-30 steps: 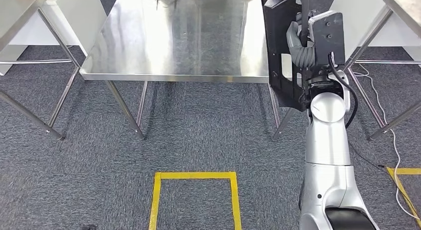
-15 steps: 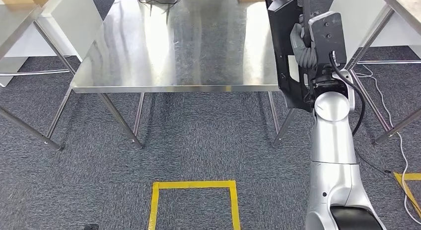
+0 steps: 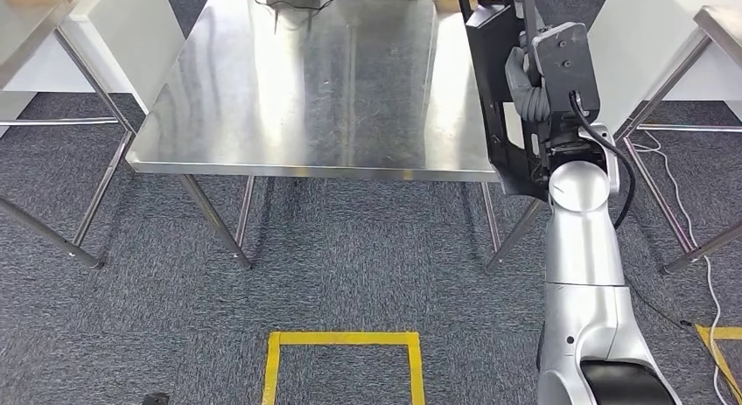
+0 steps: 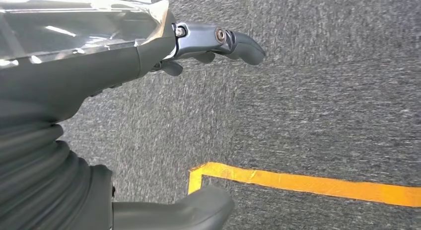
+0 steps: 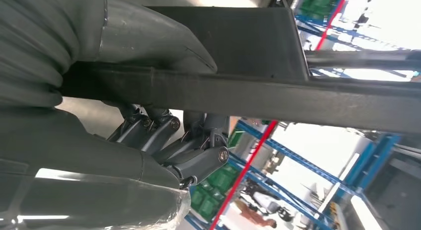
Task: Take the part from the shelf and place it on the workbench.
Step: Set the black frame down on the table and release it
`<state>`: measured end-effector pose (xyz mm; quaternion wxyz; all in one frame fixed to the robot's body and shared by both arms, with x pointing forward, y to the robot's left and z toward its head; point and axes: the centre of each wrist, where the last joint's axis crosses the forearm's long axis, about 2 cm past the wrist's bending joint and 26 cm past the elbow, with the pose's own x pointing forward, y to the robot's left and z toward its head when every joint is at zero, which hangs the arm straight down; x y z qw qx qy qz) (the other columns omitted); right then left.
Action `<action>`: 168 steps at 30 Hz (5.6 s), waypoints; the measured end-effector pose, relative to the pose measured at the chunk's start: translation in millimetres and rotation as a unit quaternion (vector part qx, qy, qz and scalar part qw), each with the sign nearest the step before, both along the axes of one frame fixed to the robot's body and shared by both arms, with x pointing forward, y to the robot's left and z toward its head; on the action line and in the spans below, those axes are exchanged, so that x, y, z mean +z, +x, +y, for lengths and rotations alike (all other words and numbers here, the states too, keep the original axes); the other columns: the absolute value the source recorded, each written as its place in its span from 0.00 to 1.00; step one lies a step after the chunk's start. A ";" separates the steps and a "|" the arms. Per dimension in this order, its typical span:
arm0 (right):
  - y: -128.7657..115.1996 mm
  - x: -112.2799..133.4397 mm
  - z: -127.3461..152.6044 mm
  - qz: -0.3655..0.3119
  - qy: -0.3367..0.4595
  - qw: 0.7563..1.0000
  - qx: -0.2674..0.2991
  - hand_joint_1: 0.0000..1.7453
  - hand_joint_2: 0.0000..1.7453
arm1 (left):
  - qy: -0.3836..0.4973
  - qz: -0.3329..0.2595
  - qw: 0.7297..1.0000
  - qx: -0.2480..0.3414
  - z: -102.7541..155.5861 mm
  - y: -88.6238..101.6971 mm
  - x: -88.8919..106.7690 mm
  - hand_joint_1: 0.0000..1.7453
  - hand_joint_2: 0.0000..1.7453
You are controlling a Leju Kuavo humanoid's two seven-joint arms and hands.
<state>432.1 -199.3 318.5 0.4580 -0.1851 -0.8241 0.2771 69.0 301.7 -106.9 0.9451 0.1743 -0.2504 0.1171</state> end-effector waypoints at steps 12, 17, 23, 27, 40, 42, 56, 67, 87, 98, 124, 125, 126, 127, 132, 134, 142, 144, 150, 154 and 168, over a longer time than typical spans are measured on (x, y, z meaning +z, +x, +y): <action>5.9 0.2 -4.8 0.001 -0.016 1.000 -0.016 1.00 1.00 | 0.003 -0.005 1.000 0.000 -0.2 3.8 0.7 0.00 1.00; 8.8 1.6 -2.7 0.003 -0.038 0.999 -0.034 1.00 1.00 | 0.002 -0.005 1.000 0.001 -1.1 4.2 0.7 0.00 1.00; 13.6 11.9 -0.2 -0.004 -0.056 0.997 -0.044 1.00 1.00 | 0.002 -0.006 1.000 0.002 0.4 5.9 1.0 0.00 1.00; 15.4 16.3 1.3 -0.008 -0.076 0.995 -0.057 1.00 1.00 | -0.002 -0.007 1.000 0.004 -0.8 7.2 1.2 0.00 1.00; 29.3 56.9 -4.6 -0.022 -0.135 0.986 -0.095 1.00 1.00 | -0.010 -0.011 1.000 0.004 -3.9 10.0 1.6 0.00 1.00; 31.3 65.7 -7.1 -0.026 -0.140 0.985 -0.102 1.00 1.00 | -0.011 -0.012 1.000 0.006 -4.1 10.0 1.6 0.00 1.00; 50.7 54.5 -18.4 0.007 -0.173 0.975 -0.135 1.00 1.00 | -0.010 -0.014 1.000 0.016 -2.7 4.3 0.6 0.00 1.00; 63.8 15.9 -56.7 0.053 -0.240 0.943 -0.225 1.00 1.00 | -0.015 -0.014 1.000 0.021 -4.4 3.3 0.4 0.00 1.00; 52.4 -71.9 -63.5 0.108 -0.444 0.830 -0.319 1.00 1.00 | -0.113 -0.015 0.981 0.159 -4.3 -4.5 -1.6 0.00 1.00; 47.9 -86.4 -56.0 0.122 -0.472 0.816 -0.309 1.00 1.00 | -0.129 -0.031 0.977 0.166 -4.4 -5.6 -1.8 0.00 1.00; 32.9 -95.0 20.2 0.083 -0.507 0.828 -0.226 0.00 0.00 | -0.116 -0.017 0.966 0.231 -6.5 -8.3 -2.1 0.00 0.00; 32.2 -94.3 24.2 0.082 -0.506 0.830 -0.220 0.00 0.00 | -0.116 -0.016 0.965 0.233 -6.8 -8.4 -2.1 0.00 0.00; 31.5 -93.7 28.2 0.081 -0.505 0.832 -0.214 0.00 0.00 | -0.115 -0.016 0.965 0.236 -7.1 -8.5 -2.1 0.00 0.00; 30.8 -93.1 32.1 0.081 -0.504 0.834 -0.210 0.00 0.00 | -0.115 -0.016 0.964 0.238 -7.3 -8.6 -2.1 0.00 0.00; 28.9 -91.0 42.5 0.086 -0.493 0.844 -0.193 0.00 0.00 | -0.114 -0.015 0.963 0.243 -7.6 -9.2 -2.2 0.00 0.00; 28.9 -90.1 43.4 0.091 -0.477 0.855 -0.184 0.00 0.00 | -0.114 -0.015 0.963 0.243 -7.6 -9.3 -2.2 0.00 0.00; 29.8 -82.4 43.2 0.080 -0.402 0.898 -0.161 0.00 0.00 | -0.112 -0.018 0.964 0.241 -7.6 -9.3 -2.2 0.00 0.00; 28.7 -81.5 44.0 0.069 -0.375 0.912 -0.154 0.00 0.00 | -0.111 -0.021 0.964 0.242 -7.7 -9.3 -2.2 0.00 0.00; 4.3 -76.4 53.3 -0.012 -0.126 0.990 -0.057 0.00 0.00 | -0.095 -0.030 0.962 0.253 -9.4 -9.9 -2.2 0.00 0.00; -43.2 -75.4 53.7 -0.087 0.021 0.996 -0.017 0.00 0.00 | -0.083 -0.024 0.960 0.268 -11.6 -11.8 -2.3 0.00 0.00; -166.9 -94.4 47.2 -0.169 0.195 0.961 0.102 0.00 0.00 | -0.062 0.001 0.945 0.321 -11.9 -15.9 -2.5 0.00 0.00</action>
